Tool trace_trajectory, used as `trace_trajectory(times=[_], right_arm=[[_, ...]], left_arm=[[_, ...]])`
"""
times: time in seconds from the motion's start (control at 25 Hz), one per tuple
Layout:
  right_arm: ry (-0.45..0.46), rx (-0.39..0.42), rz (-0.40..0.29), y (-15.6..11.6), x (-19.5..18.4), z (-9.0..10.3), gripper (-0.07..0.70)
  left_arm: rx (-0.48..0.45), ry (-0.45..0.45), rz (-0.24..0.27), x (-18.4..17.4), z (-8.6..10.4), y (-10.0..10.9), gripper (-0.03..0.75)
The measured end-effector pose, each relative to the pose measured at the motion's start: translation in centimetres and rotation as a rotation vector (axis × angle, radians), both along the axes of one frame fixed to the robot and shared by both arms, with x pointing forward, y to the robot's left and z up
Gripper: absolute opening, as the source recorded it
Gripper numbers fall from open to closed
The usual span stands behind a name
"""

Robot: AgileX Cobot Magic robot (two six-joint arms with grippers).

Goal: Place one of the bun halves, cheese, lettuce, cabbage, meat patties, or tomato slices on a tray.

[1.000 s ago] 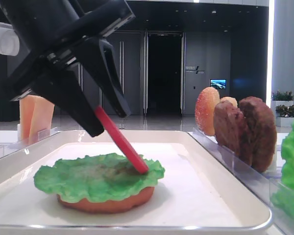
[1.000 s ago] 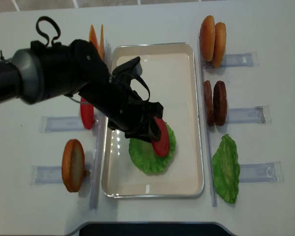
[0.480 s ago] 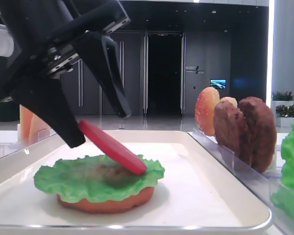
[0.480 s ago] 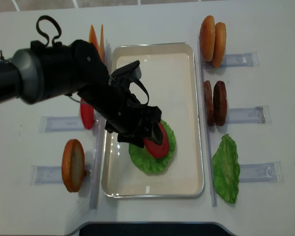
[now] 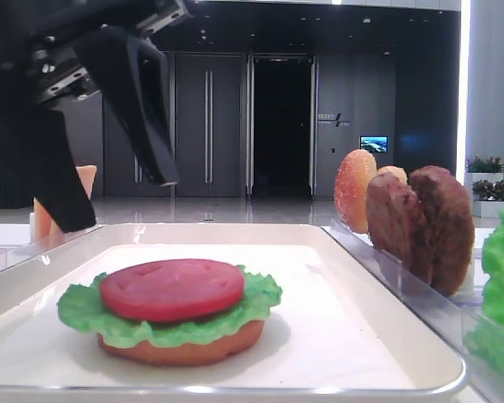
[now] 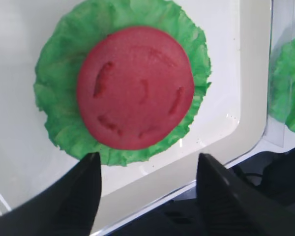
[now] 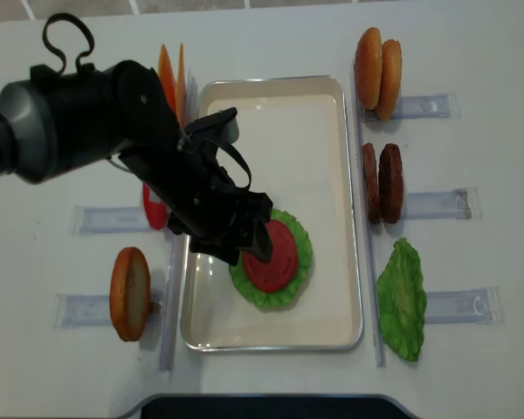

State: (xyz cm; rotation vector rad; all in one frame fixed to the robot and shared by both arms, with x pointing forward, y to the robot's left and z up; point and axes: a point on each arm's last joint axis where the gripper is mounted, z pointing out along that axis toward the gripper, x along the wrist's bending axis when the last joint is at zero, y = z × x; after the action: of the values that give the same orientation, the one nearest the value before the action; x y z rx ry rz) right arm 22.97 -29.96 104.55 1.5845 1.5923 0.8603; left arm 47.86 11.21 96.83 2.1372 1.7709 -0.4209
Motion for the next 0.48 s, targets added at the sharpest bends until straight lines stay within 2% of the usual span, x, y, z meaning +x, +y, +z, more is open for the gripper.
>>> trace_trajectory(times=[0.32, 0.48], right_arm=[[0.000, 0.000, 0.000, 0.0, 0.0, 0.0, 0.461], [0.000, 0.000, 0.000, 0.0, 0.0, 0.0, 0.461]], left_arm=[[0.047, 0.007, -0.023, 0.1, 1.3, 0.2, 0.463], [0.106, 0.008, -0.040, 0.6, 2.4, 0.4, 0.463]])
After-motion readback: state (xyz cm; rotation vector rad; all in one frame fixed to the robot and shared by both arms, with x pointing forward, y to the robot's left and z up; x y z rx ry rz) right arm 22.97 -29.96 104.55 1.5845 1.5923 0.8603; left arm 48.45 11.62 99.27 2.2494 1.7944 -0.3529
